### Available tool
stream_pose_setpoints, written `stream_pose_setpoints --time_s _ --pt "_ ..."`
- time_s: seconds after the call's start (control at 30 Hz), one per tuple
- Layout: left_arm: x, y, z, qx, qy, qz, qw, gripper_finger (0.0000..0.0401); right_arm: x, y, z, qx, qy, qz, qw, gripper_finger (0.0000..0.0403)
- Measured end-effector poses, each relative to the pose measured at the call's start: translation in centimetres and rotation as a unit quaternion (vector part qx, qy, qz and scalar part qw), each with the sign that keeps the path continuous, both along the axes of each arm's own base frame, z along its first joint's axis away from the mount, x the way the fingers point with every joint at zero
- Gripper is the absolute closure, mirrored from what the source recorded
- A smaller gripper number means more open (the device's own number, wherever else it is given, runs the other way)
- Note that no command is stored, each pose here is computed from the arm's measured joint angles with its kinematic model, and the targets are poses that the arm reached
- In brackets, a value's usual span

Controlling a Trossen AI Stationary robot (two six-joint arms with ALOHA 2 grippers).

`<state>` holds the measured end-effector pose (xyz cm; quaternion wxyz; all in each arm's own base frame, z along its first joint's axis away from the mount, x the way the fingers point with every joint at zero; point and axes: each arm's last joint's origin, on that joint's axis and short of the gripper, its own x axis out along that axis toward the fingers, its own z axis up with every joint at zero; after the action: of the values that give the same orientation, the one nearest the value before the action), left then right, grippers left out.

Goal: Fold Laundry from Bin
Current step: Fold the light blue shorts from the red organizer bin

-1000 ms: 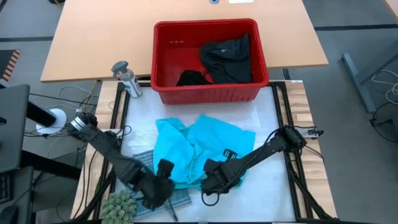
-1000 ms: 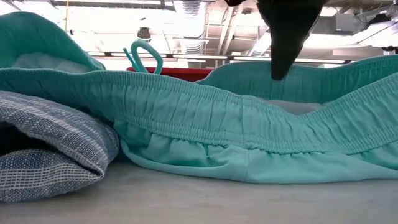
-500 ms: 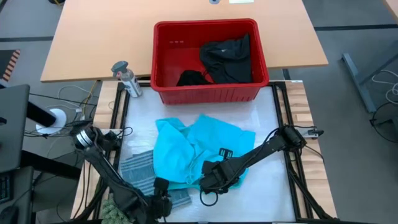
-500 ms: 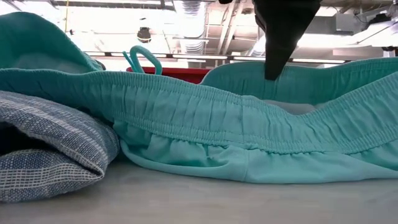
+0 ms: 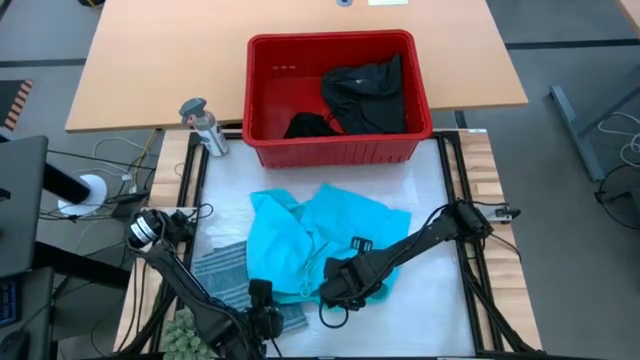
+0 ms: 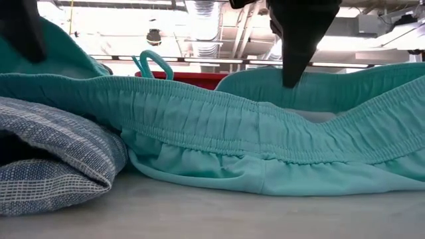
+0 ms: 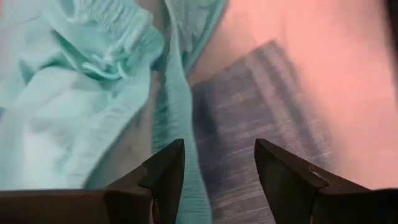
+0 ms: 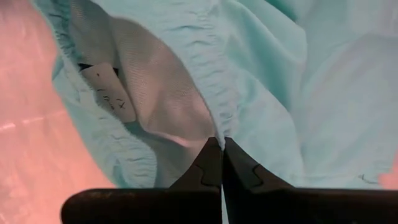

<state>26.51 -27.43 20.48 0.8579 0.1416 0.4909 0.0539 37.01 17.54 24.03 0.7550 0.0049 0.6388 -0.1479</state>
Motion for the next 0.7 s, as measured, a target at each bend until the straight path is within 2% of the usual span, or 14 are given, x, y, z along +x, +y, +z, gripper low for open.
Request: stream_pose_setpoints --time_s 0.23,0.4,0.5,0.6,0.7 --pt "0.6 0.5 -3.3 0.053 0.055 0.017 0.997 0.0217 0.0 0.1 0.0 0.005 0.003 0.004 1.0 0.0383" --pt "0.7 1.9 -2.8 0.07 0.062 0.059 0.994 0.0217 0.1 0.2 0.0 0.015 0.0 0.01 1.0 0.0383" --pt "0.7 2.5 -1.5 0.059 0.05 0.076 0.994 0.0217 0.1 0.3 0.0 0.017 -0.003 0.012 1.0 0.0383" --pt "0.8 2.6 -1.0 0.055 0.038 0.074 0.995 0.0217 0.2 0.4 0.0 0.019 -0.006 0.013 1.0 0.0383" --pt "1.0 2.7 -1.0 0.044 0.062 0.067 0.995 0.0217 0.2 0.4 0.0 0.021 -0.009 0.014 1.0 0.0383"
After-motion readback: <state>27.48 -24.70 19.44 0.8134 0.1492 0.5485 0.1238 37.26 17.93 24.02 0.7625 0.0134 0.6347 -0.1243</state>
